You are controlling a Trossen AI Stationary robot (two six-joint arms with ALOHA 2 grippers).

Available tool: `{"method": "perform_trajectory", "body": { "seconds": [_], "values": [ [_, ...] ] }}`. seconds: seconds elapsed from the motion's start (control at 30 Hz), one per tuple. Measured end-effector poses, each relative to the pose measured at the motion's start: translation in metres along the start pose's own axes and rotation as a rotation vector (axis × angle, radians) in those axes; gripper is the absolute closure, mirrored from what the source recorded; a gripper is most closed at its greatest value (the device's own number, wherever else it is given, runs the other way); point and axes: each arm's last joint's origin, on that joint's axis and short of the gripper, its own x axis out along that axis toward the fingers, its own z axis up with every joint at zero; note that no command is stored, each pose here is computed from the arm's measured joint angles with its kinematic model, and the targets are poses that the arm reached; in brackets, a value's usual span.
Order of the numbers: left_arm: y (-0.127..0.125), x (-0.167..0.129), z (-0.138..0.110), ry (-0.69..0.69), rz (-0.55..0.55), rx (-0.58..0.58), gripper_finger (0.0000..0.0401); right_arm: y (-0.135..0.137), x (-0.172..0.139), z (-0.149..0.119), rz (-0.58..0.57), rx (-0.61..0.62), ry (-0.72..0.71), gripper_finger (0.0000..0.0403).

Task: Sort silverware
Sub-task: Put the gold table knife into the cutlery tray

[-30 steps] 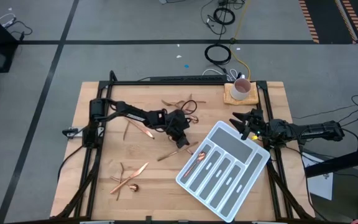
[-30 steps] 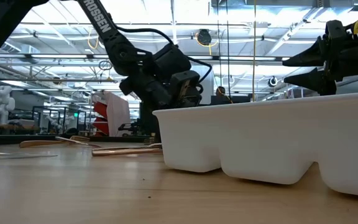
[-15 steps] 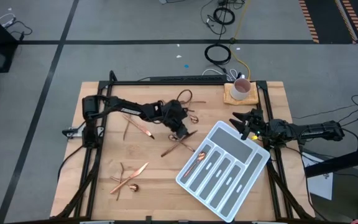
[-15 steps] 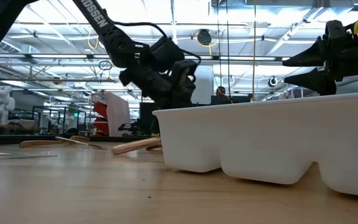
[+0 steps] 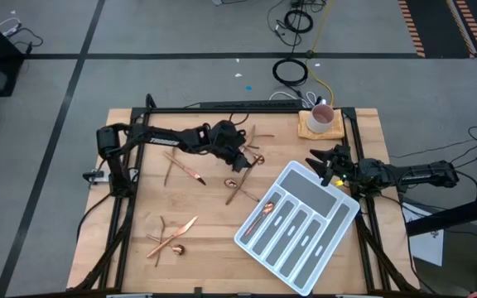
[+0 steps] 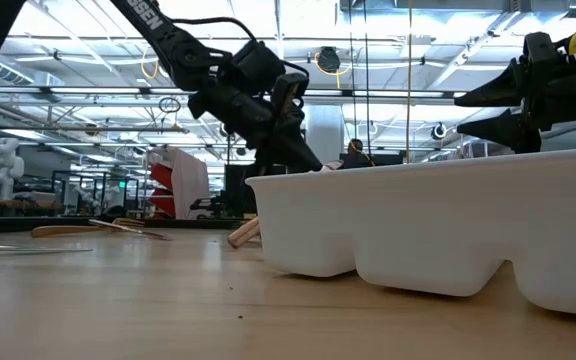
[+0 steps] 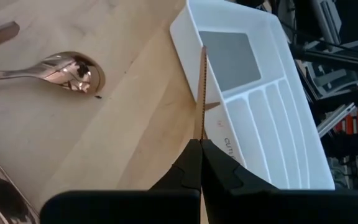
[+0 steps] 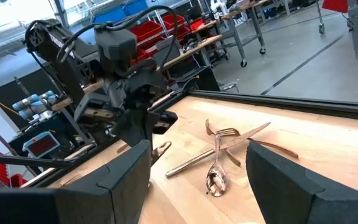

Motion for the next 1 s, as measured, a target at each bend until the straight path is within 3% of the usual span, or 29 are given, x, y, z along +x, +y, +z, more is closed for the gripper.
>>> {"method": "perform_trajectory", "body": {
  "seconds": [0.3, 0.63, 1.0],
  "values": [
    [-0.001, 0.0, 0.001, -0.013, -0.001, -0.007, 0.0401, -0.001, 0.004, -0.006, -0.047, 0.224, 0.047, 0.0156],
    [-0.012, -0.008, 0.01, -0.086, -0.059, -0.021, 0.0401, -0.006, 0.015, -0.028, -0.174, 0.228, 0.195, 0.0156],
    [-0.026, -0.027, 0.018, -0.154, -0.059, 0.011, 0.0401, -0.001, 0.019, -0.025, -0.117, 0.217, 0.173, 0.0156]
  ]
}}
